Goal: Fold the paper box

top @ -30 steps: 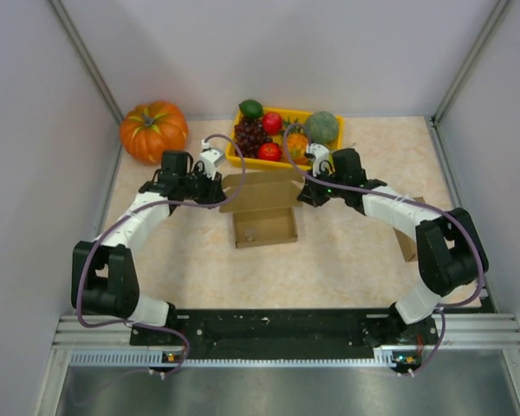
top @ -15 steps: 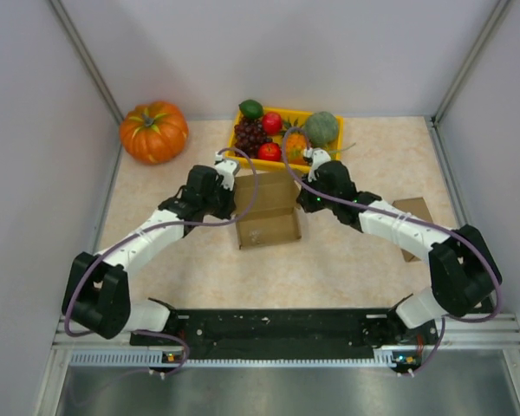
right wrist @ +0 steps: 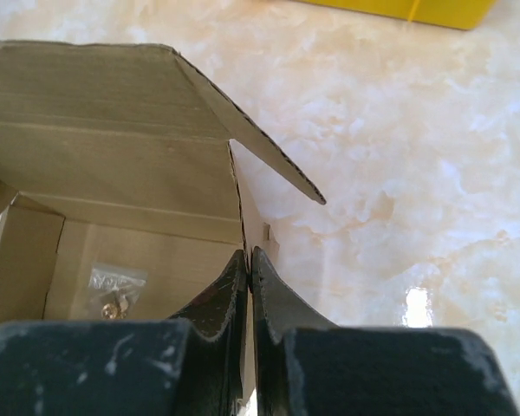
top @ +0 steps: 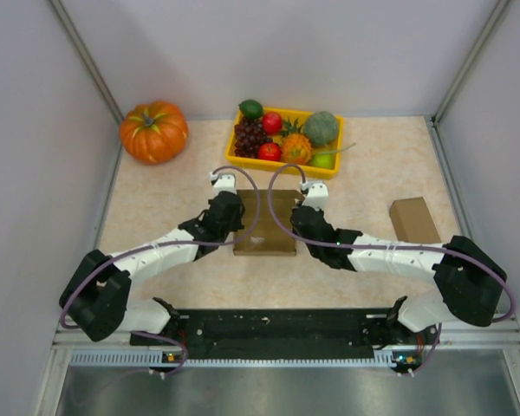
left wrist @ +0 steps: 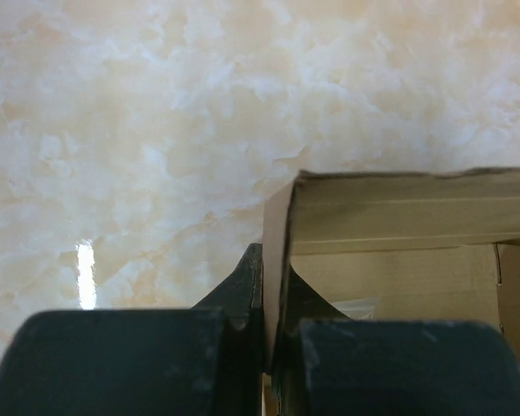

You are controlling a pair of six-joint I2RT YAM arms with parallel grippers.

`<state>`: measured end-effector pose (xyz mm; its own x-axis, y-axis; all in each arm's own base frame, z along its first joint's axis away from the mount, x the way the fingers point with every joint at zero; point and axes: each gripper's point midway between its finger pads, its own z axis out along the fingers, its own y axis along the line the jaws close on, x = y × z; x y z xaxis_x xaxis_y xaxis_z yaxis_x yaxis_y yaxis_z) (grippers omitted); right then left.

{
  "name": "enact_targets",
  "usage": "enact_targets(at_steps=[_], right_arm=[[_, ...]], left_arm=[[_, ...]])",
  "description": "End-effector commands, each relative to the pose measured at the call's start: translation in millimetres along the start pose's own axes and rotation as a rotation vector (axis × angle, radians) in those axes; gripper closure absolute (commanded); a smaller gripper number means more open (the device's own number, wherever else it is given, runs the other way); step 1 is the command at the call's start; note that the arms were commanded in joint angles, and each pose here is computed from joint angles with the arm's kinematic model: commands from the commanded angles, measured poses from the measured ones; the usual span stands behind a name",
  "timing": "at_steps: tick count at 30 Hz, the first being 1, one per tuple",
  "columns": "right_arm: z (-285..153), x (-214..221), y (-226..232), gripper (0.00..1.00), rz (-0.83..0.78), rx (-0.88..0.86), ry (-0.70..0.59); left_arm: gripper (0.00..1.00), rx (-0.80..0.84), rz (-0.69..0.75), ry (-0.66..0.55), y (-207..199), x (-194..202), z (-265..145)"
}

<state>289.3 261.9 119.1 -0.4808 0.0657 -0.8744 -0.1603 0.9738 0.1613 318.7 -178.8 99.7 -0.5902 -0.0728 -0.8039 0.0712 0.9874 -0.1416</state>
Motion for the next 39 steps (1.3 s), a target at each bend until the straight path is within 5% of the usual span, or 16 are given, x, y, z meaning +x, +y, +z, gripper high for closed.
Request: enact_targets(at_steps=[1, 13, 39], right_arm=[[-6.8, -31.1, -5.5, 1.0, 0.149, 0.063, -0.189], [-15.8, 1.1, -3.8, 1.0, 0.095, 0.054, -0.284], [-21.9, 85.9, -10.9, 0.98, 0.113, 0.118, -0.182]], left_arm=[[1.0, -0.013, -0.179, -0.242, -13.6, -35.3, -10.3], [1.0, -0.057, -0.192, -0.324, -7.7, -8.5, -18.6], [1.0, -0.146, -0.163, -0.339, 17.3, 63.7, -18.7]])
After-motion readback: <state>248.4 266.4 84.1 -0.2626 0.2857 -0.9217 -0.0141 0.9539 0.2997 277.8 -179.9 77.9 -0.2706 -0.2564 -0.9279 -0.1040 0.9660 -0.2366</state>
